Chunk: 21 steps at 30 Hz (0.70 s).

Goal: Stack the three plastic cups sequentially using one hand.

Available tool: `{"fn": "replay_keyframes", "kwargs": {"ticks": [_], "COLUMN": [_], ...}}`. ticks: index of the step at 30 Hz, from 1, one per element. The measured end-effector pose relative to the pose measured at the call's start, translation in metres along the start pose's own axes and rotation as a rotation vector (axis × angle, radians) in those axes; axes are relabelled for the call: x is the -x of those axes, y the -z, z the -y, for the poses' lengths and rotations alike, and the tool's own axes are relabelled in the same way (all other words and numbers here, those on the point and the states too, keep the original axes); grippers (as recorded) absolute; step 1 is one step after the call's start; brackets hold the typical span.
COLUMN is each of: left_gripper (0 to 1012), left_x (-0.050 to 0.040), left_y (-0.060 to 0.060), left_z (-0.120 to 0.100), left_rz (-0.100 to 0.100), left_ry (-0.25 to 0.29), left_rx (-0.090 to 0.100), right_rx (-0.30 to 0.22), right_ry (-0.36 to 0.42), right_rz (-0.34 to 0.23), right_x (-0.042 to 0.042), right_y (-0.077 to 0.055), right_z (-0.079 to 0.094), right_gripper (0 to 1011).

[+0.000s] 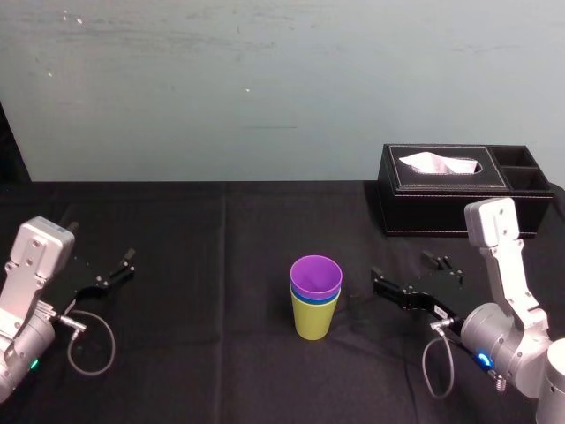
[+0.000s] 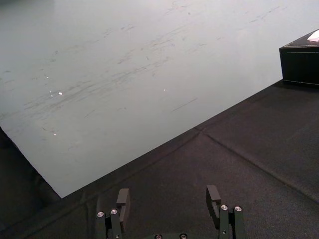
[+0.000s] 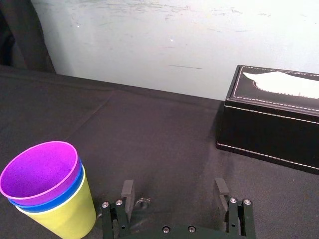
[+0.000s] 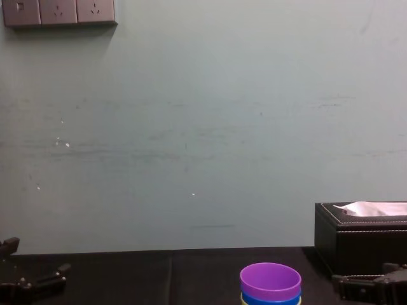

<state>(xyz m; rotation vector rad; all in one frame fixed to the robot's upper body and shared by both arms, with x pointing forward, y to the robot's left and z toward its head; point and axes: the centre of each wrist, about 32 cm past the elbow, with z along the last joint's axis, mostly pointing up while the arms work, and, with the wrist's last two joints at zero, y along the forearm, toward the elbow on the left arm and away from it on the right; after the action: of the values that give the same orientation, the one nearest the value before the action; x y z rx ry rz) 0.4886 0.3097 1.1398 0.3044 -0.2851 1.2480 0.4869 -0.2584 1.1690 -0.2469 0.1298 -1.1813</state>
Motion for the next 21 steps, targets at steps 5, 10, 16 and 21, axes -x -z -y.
{"fn": "replay_keyframes", "kwargs": {"ticks": [5, 10, 16, 21], "left_gripper": [1000, 1000, 1000, 1000], "left_x": [0.0, 0.0, 0.0, 0.0], "left_y": [0.0, 0.0, 0.0, 0.0], "left_z": [0.0, 0.0, 0.0, 0.0], "left_rz": [0.0, 0.0, 0.0, 0.0], "left_ry": [0.0, 0.0, 0.0, 0.0], "left_rx": [0.0, 0.0, 0.0, 0.0], "right_rx": [0.0, -0.001, -0.001, -0.001], "right_ry": [0.001, 0.001, 0.001, 0.002], "right_rz": [0.001, 0.002, 0.002, 0.002], "right_x": [0.0001, 0.0003, 0.0004, 0.0004], "right_y": [-0.0002, -0.0004, -0.0007, -0.0007], "right_z": [-0.0001, -0.0002, -0.0002, -0.0002], "right_gripper": [1003, 1003, 1003, 1003]}}
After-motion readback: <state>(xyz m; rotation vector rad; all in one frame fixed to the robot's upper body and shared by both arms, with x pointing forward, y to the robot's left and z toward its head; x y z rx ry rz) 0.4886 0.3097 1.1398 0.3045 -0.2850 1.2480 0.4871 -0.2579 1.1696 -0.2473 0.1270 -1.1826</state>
